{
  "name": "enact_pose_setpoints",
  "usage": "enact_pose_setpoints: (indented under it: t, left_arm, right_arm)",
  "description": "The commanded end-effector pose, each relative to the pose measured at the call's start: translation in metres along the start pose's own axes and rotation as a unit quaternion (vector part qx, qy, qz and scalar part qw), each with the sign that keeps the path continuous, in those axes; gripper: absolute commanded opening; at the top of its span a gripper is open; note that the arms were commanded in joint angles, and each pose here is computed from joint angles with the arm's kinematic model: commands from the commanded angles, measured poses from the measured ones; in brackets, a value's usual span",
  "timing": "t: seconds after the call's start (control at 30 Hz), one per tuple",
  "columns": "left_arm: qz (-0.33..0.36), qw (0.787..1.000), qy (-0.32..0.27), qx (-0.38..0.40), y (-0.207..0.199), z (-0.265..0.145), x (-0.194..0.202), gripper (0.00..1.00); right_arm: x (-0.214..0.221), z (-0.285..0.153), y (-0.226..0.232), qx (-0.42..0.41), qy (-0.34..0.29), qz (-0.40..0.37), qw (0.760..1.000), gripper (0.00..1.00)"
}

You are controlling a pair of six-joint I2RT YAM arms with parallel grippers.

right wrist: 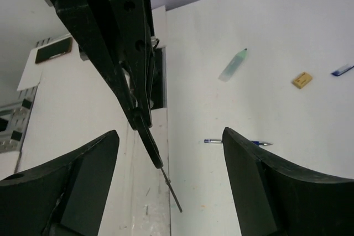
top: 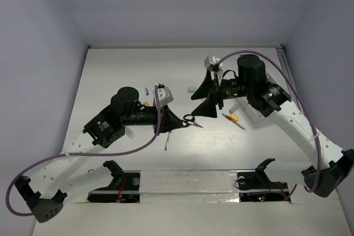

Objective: Sort the stationery into containers
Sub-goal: Place the stationery in the storage box.

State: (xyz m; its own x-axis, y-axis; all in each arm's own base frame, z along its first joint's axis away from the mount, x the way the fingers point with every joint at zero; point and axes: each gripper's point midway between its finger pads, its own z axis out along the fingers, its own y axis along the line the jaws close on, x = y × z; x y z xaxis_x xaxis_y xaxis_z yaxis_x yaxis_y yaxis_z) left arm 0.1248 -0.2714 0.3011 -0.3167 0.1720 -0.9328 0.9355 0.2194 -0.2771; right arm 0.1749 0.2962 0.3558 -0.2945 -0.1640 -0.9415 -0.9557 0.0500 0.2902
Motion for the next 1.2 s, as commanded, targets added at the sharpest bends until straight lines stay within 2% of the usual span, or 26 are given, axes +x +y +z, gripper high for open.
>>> enact_pose_setpoints:
  t: [0.0, 0.4, 0.6, 0.63, 0.7, 0.73, 0.83, 0.93, 1.03, 1.1, 1.13, 1.17]
  left_arm:
    - [0.031, 0.998, -0.008, 0.051, -0.014, 0.002, -0.01, 0.0]
    - [0.032, 0.999, -0.012, 0.029, 0.0, 0.013, -0.017, 0.0]
    - [0.03, 0.999, -0.015, 0.032, 0.0, 0.016, -0.021, 0.0]
    - [0.031, 0.999, -0.017, 0.032, 0.0, 0.015, -0.022, 0.0]
    - [0.03, 0.999, -0.016, 0.033, -0.001, 0.015, -0.021, 0.0]
    - [0.029, 0.999, -0.017, 0.033, -0.001, 0.015, -0.022, 0.0]
    - [0.028, 0.999, -0.016, 0.031, -0.001, 0.015, -0.021, 0.0]
    - [0.03, 0.999, -0.019, 0.028, 0.0, 0.014, -0.023, 0.0]
    - [0.031, 0.999, -0.024, 0.011, 0.004, 0.013, -0.026, 0.0]
    - [0.033, 0.999, -0.035, -0.016, 0.012, 0.01, -0.032, 0.13]
    - [0.032, 0.998, -0.038, -0.025, 0.014, 0.009, -0.032, 0.33]
    - [0.031, 0.998, -0.04, -0.035, 0.017, 0.008, -0.033, 0.43]
  right_arm:
    - [0.001, -0.003, 0.017, -0.055, 0.014, -0.027, 0.998, 0.8]
    - [0.024, 0.014, 0.016, -0.063, 0.046, 0.007, 0.997, 0.74]
    - [0.038, 0.025, 0.01, -0.052, 0.064, 0.016, 0.996, 0.62]
    - [0.04, 0.026, 0.008, -0.05, 0.066, 0.018, 0.996, 0.52]
    - [0.041, 0.027, 0.005, -0.045, 0.067, 0.02, 0.996, 0.42]
    - [0.041, 0.027, 0.004, -0.042, 0.067, 0.021, 0.997, 0.31]
    - [0.042, 0.029, 0.004, -0.041, 0.068, 0.021, 0.997, 0.12]
    - [0.046, 0.028, 0.0, -0.027, 0.075, 0.023, 0.997, 0.0]
    - [0.045, 0.026, -0.005, -0.003, 0.071, 0.013, 0.997, 0.0]
    - [0.039, 0.024, -0.012, 0.023, 0.059, 0.002, 0.998, 0.0]
    - [0.035, 0.02, -0.014, 0.042, 0.051, -0.001, 0.998, 0.0]
    - [0.03, 0.018, -0.025, 0.081, 0.041, -0.007, 0.996, 0.0]
